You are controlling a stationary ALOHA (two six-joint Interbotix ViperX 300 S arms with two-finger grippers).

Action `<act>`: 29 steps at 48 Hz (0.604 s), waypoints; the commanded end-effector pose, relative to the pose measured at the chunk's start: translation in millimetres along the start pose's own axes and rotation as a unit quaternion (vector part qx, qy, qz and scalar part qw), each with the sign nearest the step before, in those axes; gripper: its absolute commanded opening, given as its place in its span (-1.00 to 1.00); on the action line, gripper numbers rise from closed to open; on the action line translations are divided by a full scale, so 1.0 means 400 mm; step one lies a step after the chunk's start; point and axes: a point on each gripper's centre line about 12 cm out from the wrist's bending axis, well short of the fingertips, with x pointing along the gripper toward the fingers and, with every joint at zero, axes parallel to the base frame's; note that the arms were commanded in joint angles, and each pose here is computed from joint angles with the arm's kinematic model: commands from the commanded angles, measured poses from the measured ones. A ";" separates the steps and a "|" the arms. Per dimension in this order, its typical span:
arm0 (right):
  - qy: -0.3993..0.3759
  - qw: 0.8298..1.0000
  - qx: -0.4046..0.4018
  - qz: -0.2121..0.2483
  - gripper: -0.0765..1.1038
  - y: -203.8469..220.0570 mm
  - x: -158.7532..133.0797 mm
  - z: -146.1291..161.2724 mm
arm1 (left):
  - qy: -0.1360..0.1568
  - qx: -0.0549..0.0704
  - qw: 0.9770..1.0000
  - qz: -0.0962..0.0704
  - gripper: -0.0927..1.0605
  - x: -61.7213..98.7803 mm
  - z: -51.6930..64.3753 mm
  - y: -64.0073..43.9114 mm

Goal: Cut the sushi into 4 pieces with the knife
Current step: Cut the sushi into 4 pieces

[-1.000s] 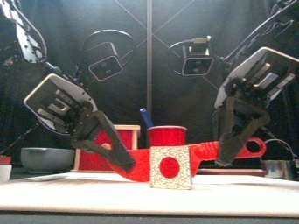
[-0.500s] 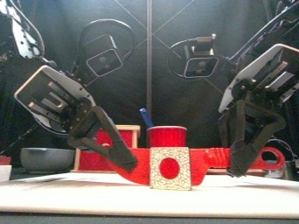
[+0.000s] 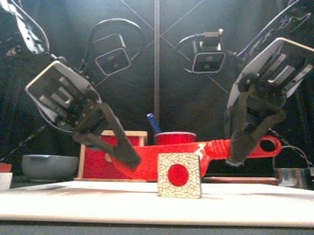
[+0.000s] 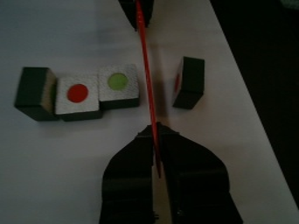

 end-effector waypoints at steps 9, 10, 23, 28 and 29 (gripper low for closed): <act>-0.013 1.000 0.005 0.010 -0.73 0.005 -0.078 -0.014 | -0.066 -0.002 0.998 0.006 0.63 -0.081 0.087 0.022; -0.010 1.000 0.006 0.010 -0.73 0.003 -0.086 -0.020 | -0.069 -0.001 0.998 0.007 0.63 -0.087 0.090 0.024; 0.047 0.996 0.080 0.004 -0.72 -0.036 -0.169 -0.116 | -0.113 -0.007 0.993 0.024 0.63 -0.179 0.102 0.062; 0.055 0.992 0.113 -0.001 -0.72 -0.052 -0.201 -0.149 | -0.132 -0.008 0.991 0.037 0.63 -0.218 0.103 0.087; 0.057 0.991 0.123 -0.003 -0.72 -0.057 -0.208 -0.159 | -0.135 -0.008 0.990 0.039 0.63 -0.225 0.104 0.092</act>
